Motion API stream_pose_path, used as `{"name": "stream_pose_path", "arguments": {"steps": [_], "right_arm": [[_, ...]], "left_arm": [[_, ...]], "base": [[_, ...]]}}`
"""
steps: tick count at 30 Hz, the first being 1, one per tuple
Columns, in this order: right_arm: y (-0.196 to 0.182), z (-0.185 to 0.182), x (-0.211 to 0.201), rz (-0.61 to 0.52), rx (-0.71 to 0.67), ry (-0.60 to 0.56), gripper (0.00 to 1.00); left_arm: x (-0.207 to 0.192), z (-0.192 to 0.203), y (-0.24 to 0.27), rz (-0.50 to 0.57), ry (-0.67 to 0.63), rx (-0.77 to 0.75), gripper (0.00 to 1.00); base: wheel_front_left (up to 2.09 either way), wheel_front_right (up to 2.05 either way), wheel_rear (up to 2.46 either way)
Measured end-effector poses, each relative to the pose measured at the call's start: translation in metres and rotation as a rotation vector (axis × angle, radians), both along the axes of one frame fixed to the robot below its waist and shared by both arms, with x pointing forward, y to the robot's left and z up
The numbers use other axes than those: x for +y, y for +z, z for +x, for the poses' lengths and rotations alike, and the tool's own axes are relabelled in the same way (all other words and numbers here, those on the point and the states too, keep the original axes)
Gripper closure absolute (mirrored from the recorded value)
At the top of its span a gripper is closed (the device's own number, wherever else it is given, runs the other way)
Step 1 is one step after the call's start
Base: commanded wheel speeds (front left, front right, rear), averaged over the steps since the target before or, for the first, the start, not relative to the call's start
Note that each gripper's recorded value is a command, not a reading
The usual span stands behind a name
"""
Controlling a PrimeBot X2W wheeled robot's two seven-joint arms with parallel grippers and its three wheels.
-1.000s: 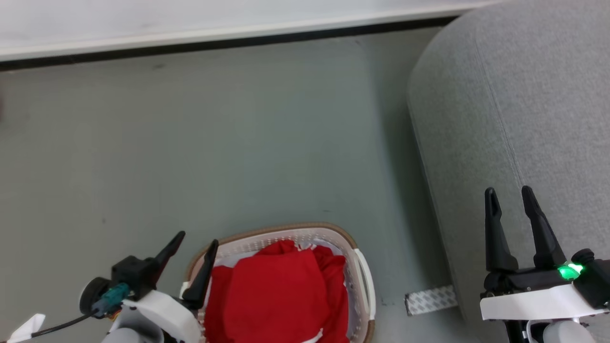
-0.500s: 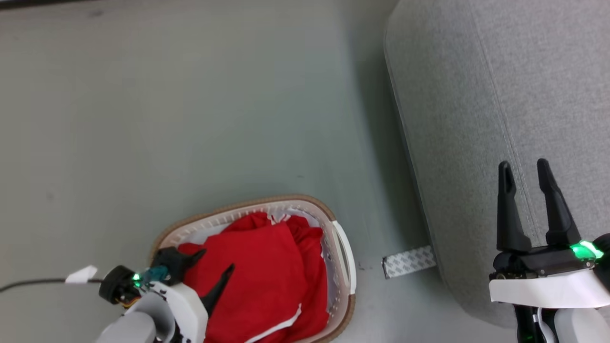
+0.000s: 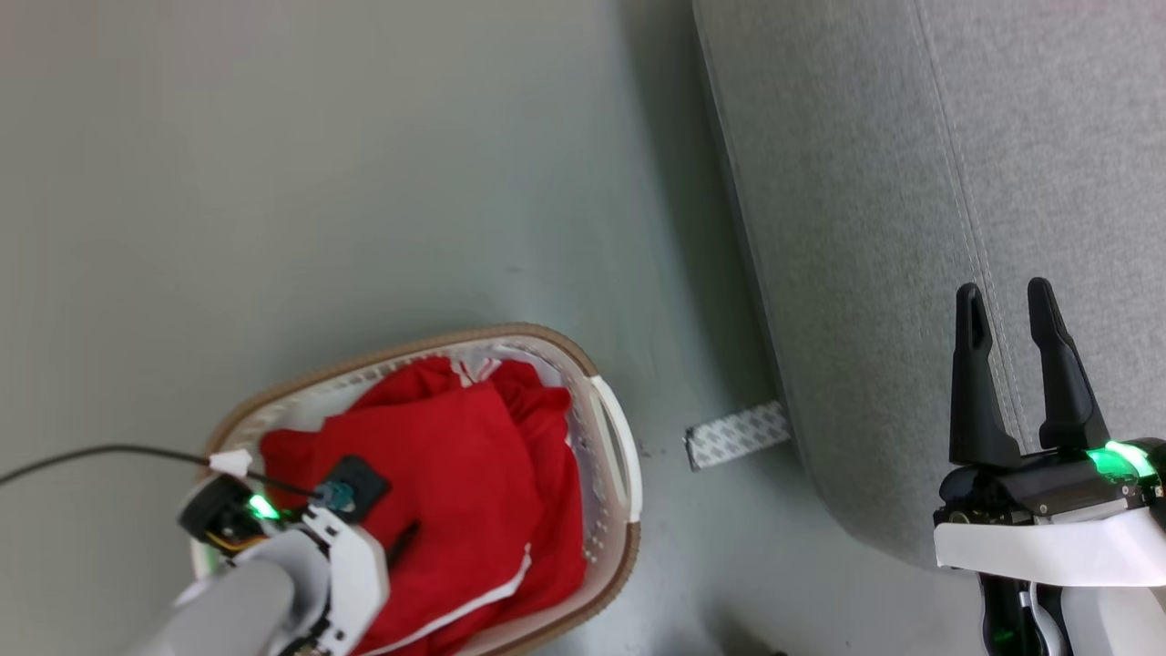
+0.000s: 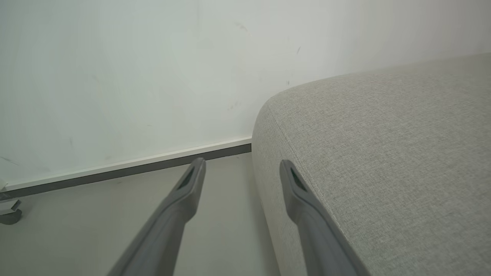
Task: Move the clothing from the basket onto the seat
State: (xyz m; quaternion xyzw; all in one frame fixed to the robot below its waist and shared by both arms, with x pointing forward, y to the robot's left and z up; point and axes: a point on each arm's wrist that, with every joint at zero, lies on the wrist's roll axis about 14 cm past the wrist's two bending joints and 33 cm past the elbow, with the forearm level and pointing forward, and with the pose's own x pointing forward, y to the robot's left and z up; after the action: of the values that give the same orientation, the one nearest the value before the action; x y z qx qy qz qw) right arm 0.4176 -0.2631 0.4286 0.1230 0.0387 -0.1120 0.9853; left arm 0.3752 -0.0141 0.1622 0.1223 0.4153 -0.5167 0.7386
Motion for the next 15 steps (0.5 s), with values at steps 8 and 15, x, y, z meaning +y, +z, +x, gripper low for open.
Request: {"name": "stream_pose_path", "arguments": {"steps": [8,15], "right_arm": [[-0.018,-0.003,-0.006,0.000,0.056,-0.023,0.00],[-0.030,-0.006,-0.008,0.002,0.093,-0.032,0.00]], "left_arm": [[0.005,-0.010,-0.046,0.130,-0.169,0.004,0.00],[0.012,-0.022,-0.073,0.227,-0.269,0.014,0.00]], "base": [[0.00,0.00,0.00],[0.00,0.00,0.00]]}}
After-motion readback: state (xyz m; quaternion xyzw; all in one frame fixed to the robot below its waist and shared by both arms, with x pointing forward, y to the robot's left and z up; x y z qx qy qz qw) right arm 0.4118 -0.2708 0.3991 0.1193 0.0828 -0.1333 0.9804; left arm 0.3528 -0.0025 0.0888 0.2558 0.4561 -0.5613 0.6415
